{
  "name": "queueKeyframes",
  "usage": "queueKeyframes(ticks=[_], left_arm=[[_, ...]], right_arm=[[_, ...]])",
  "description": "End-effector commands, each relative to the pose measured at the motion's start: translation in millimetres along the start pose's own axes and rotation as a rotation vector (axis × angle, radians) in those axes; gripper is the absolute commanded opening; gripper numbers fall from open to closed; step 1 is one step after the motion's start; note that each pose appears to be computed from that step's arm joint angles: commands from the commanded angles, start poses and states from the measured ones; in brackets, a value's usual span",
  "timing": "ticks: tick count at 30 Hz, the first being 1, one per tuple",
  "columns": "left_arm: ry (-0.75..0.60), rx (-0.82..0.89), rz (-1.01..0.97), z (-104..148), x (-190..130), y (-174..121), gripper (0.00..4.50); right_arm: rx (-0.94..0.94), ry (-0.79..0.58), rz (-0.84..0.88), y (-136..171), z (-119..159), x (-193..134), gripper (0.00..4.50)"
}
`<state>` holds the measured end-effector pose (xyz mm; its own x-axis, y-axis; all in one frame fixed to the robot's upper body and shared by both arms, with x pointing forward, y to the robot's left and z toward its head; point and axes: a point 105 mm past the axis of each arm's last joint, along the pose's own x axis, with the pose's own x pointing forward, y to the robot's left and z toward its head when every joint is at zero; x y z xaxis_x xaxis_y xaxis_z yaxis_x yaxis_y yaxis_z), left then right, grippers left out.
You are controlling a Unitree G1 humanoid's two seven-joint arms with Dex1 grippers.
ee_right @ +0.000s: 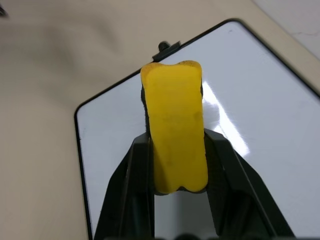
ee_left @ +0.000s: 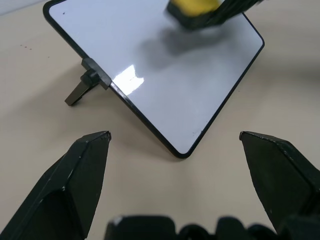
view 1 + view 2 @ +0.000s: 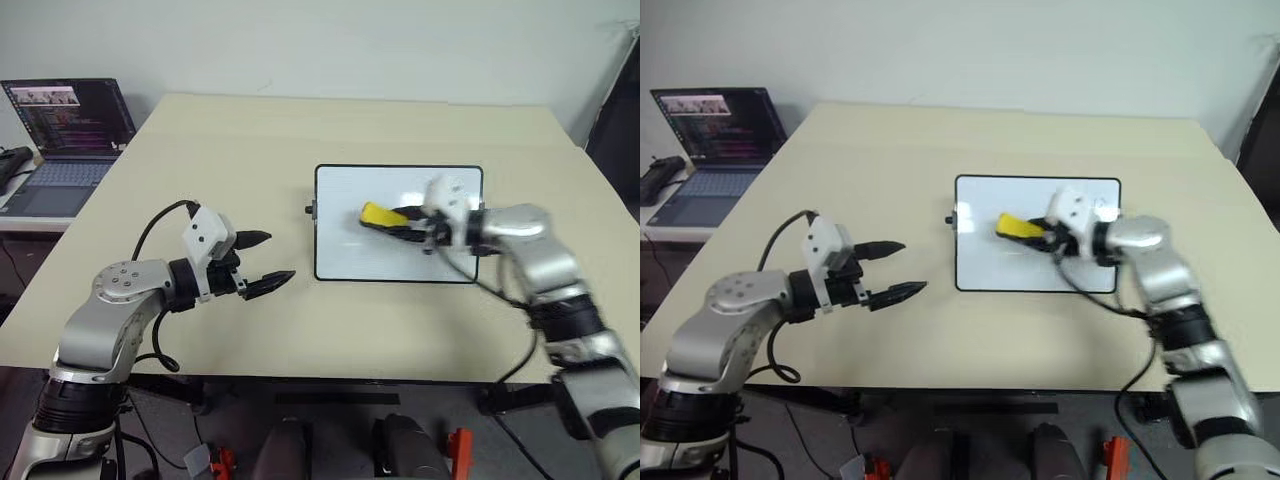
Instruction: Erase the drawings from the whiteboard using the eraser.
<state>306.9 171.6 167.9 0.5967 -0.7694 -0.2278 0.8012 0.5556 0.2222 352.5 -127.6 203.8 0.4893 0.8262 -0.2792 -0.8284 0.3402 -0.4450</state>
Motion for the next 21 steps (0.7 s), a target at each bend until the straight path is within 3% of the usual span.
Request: queueKeyframes(ticks=[1,9,21], left_arm=[[-0.041,0.056,0.021,18,-7,6,4.5],[-0.046,0.072,0.015,23,-5,11,4.5],[-0.058,0.11,0.012,37,-7,15,4.5]], right_arm=[[-0.011,0.028,-0.037,-6,9,-50,0.98],[0.034,0.278,-0.242,-24,-36,-140,0.98],[0.035,0.295,-0.322,-33,-43,-162,0.98]])
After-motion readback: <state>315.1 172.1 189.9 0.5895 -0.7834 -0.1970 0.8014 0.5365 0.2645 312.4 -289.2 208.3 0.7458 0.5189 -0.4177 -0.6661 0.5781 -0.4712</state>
